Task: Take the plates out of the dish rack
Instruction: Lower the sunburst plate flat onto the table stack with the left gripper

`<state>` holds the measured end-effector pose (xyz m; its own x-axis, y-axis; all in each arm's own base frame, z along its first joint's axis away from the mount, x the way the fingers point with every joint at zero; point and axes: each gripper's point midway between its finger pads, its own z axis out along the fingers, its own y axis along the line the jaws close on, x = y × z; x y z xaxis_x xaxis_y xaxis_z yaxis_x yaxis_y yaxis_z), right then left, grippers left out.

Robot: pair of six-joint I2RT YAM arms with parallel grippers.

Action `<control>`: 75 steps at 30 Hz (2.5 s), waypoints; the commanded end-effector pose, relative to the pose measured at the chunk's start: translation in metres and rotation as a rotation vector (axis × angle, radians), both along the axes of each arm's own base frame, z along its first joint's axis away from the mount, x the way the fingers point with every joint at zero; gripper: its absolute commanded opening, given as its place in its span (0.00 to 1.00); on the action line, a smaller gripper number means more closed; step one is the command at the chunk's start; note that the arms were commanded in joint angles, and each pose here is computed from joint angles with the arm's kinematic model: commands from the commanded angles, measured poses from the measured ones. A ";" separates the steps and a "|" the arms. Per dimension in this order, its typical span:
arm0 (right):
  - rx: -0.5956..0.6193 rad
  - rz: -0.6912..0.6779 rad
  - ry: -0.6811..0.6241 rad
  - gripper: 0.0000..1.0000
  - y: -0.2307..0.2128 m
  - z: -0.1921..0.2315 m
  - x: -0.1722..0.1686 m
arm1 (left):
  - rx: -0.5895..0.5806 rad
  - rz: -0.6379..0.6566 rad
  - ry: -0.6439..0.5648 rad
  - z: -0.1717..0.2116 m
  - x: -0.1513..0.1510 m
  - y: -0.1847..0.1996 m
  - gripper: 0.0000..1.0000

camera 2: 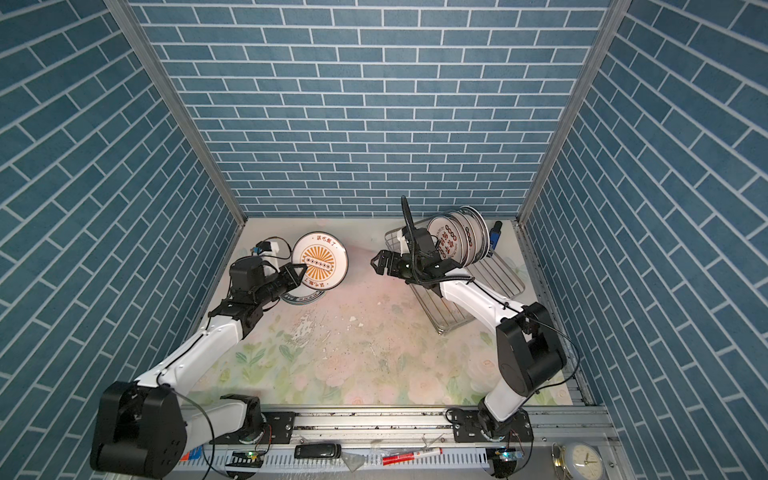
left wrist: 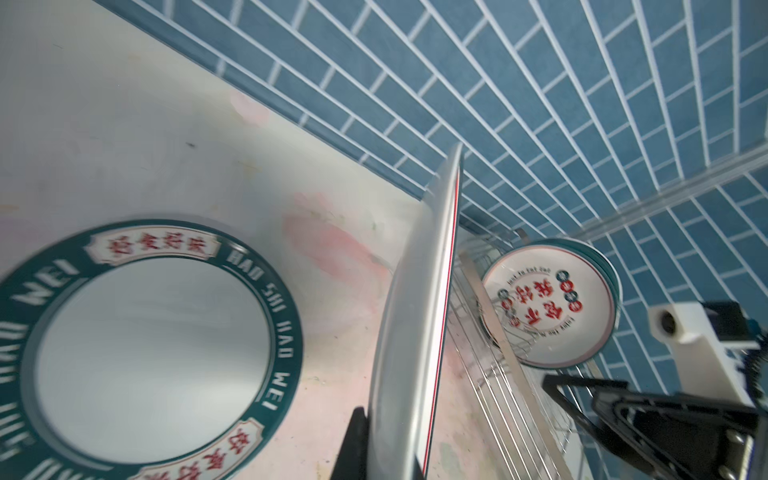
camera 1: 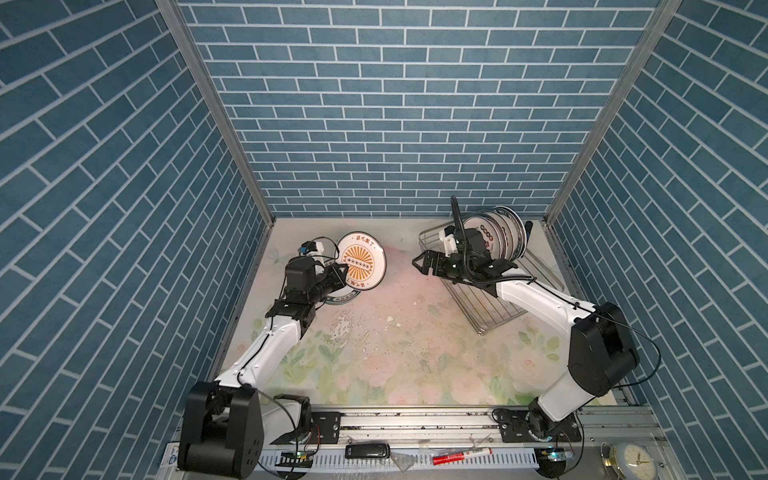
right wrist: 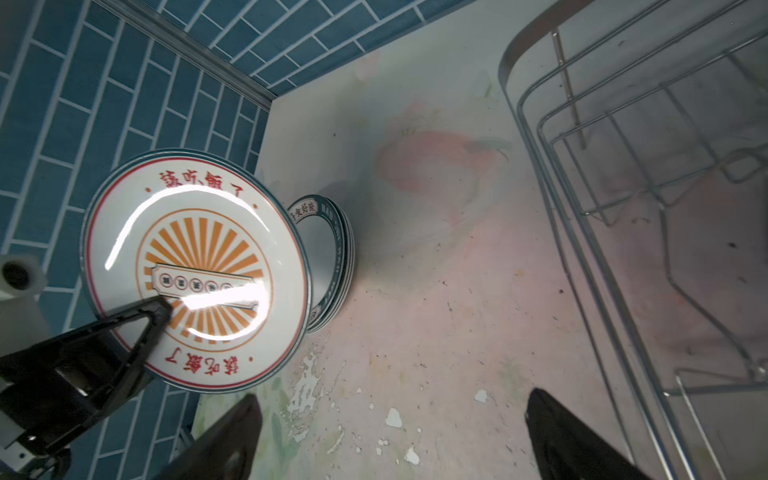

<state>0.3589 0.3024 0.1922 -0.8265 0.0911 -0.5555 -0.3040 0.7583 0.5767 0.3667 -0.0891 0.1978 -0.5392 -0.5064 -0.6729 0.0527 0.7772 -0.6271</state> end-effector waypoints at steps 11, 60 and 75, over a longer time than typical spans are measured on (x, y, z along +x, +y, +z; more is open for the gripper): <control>-0.368 -0.090 -0.158 0.99 -0.091 0.045 -0.040 | 0.096 0.386 0.230 -0.046 -0.017 0.096 0.06; -0.234 0.093 -0.108 0.99 -0.060 0.028 -0.064 | 0.009 0.295 0.475 -0.124 0.022 0.085 0.28; -0.216 0.128 -0.098 0.99 -0.053 0.023 -0.065 | 0.045 0.300 0.492 -0.121 0.021 0.089 0.51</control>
